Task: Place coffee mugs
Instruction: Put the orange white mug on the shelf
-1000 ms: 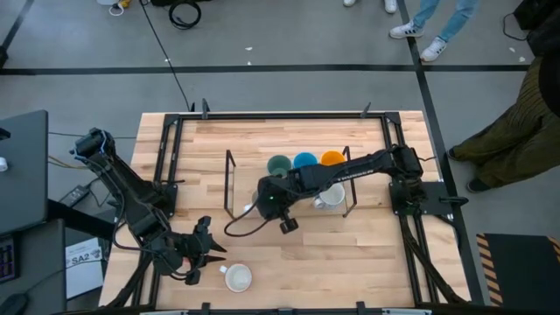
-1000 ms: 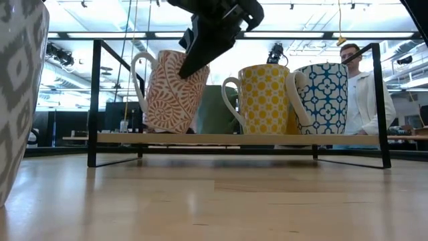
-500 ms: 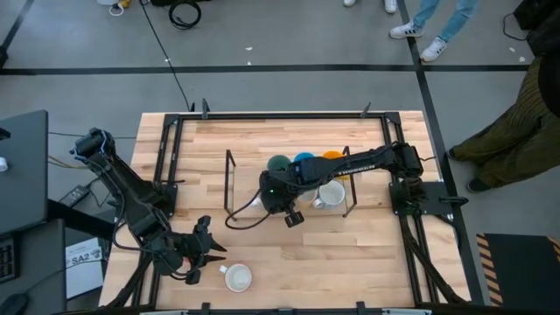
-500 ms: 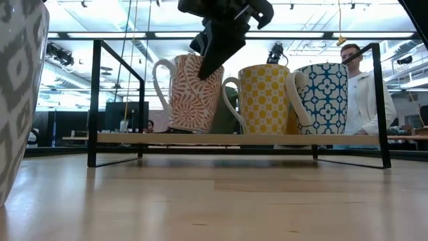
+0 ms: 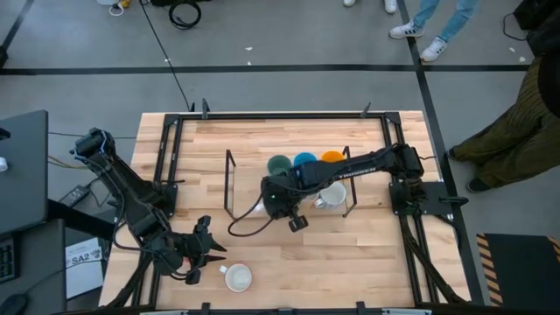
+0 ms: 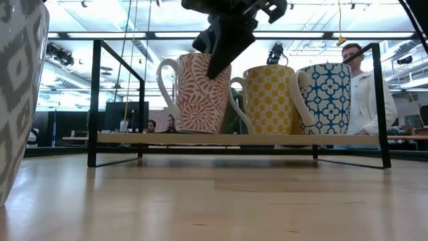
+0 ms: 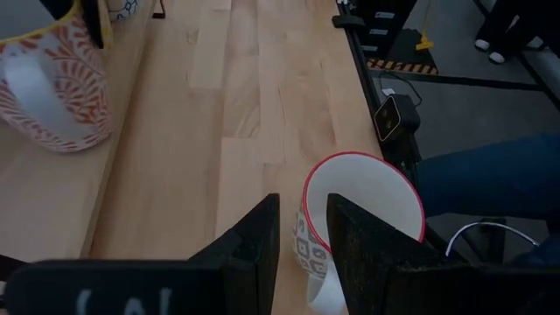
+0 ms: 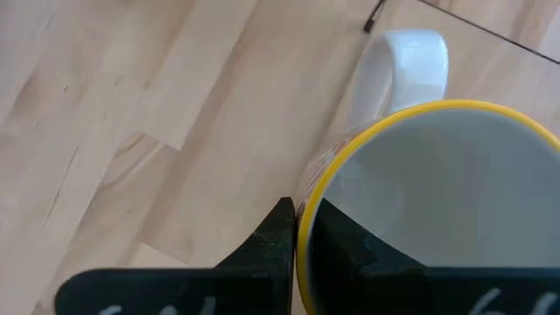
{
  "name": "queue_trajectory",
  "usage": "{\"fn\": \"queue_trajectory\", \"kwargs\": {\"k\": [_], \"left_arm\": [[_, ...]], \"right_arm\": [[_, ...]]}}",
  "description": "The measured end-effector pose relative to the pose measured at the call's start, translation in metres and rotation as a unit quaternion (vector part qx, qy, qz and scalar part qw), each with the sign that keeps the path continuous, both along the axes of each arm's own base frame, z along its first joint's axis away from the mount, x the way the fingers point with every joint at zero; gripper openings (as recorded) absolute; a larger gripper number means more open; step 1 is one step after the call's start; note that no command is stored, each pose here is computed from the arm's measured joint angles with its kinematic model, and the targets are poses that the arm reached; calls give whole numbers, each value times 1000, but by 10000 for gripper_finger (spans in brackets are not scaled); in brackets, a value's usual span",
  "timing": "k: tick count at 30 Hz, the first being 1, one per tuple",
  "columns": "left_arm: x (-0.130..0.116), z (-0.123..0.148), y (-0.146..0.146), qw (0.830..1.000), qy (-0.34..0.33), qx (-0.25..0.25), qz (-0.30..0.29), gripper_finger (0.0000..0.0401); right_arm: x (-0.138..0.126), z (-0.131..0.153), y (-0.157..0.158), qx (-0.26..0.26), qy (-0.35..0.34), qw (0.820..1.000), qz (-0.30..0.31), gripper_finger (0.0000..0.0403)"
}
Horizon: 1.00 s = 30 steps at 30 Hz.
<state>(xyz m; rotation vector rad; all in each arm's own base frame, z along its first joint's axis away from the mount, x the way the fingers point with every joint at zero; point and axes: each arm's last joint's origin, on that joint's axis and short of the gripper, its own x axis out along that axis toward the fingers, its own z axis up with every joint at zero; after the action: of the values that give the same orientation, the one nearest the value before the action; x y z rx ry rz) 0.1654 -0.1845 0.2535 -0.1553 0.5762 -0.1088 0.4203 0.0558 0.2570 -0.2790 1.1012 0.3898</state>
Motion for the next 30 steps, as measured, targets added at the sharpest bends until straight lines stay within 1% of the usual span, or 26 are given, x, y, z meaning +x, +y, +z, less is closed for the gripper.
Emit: {"fn": "queue_trajectory", "kwargs": {"k": [5,15,22,30], "left_arm": [[0,0,0,1000,0,0,0,102],[0,0,0,1000,0,-1,0,102],[0,0,0,1000,0,-1,0,102],[0,0,0,1000,0,-1,0,102]], "right_arm": [[0,0,0,-10,-1,1000,-4,36],[2,0,-15,-36,-5,999,-30,41],[3,0,-15,-32,-11,999,-30,42],[1,-1,-17,-34,2,999,-30,46]]}}
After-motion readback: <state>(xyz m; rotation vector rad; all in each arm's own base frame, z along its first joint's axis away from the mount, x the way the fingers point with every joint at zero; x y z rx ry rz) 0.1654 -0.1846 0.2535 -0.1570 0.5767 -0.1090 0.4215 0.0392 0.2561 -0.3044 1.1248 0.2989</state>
